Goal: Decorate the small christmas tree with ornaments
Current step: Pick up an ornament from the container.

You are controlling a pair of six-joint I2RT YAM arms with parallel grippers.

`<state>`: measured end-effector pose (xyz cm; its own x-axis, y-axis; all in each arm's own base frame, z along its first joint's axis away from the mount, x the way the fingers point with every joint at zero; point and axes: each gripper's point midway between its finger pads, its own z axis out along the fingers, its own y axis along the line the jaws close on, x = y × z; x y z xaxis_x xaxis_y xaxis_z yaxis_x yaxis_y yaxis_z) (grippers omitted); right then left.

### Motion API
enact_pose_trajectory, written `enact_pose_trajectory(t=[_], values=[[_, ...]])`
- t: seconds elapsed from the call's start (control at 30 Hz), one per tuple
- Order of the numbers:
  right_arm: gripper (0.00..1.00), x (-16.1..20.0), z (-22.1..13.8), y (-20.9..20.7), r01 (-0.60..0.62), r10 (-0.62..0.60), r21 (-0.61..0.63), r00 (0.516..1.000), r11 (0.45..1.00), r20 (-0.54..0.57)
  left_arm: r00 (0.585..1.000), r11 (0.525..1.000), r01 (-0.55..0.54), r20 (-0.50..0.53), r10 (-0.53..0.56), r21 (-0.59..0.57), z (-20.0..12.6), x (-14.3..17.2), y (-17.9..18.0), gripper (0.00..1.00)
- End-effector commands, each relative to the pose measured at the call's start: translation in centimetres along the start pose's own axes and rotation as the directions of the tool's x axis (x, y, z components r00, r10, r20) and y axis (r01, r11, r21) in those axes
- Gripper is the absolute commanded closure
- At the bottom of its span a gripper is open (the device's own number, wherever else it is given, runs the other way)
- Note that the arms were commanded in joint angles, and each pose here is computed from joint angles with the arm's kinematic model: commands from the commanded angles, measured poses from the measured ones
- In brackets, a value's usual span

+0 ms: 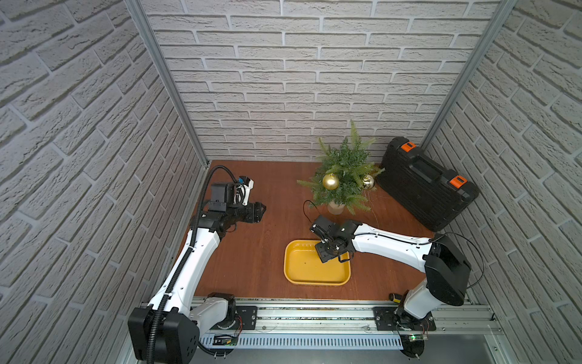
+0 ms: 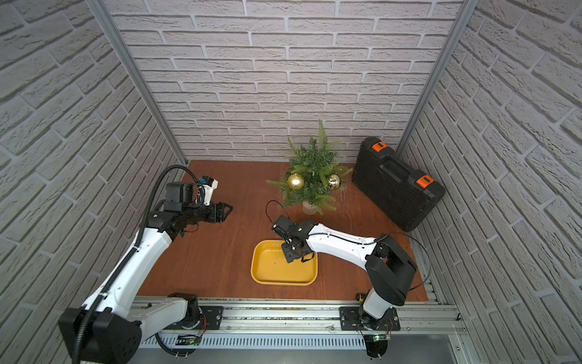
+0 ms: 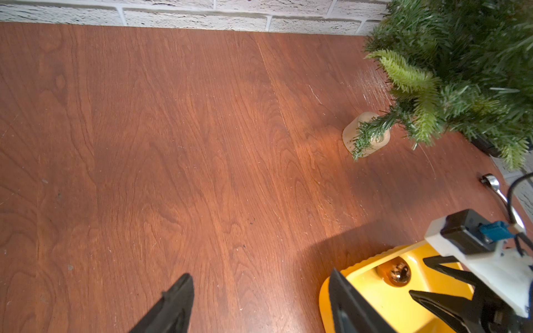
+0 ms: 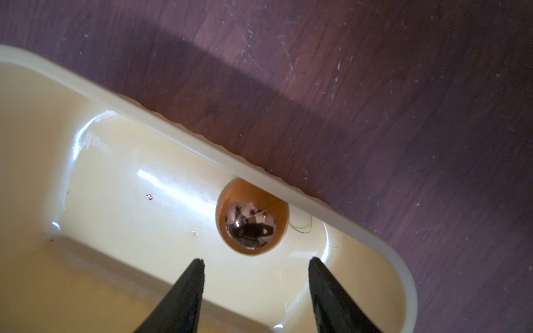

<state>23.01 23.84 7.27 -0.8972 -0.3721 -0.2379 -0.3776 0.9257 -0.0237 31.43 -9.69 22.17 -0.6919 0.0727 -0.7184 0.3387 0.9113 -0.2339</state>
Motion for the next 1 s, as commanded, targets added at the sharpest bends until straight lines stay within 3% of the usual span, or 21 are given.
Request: enact_pose_trajectory(t=[0.0, 0.17, 0.37, 0.73, 0.97], values=[[0.37, -0.2, -0.1, -0.2, 0.150, -0.150, 0.019, 0.988, 0.988, -0.023, 1.000, 1.000, 0.008, 0.005, -0.008, -0.001, 0.1, 0.1, 0.2, 0.26], [0.34, -0.8, 0.2, 0.0, 0.253, -0.252, 0.033, 0.967, 0.967, -0.044, 1.000, 1.000, 0.008, 0.005, -0.008, 0.000, 0.1, 0.1, 0.2, 0.26], [0.36, -1.4, 1.6, 0.2, 0.315, -0.310, 0.070, 0.948, 0.946, -0.075, 1.000, 1.000, 0.012, 0.005, -0.012, -0.003, 0.1, 0.2, 0.3, 0.26], [0.43, -1.5, 3.7, 0.5, 0.318, -0.310, 0.104, 0.947, 0.942, -0.089, 1.000, 1.000, 0.010, 0.005, -0.010, -0.001, 0.1, 0.1, 0.2, 0.26], [0.52, -1.6, 3.5, 0.7, 0.293, -0.287, 0.108, 0.955, 0.950, -0.067, 1.000, 1.000, 0.010, 0.005, -0.010, 0.002, 0.1, 0.1, 0.2, 0.26]])
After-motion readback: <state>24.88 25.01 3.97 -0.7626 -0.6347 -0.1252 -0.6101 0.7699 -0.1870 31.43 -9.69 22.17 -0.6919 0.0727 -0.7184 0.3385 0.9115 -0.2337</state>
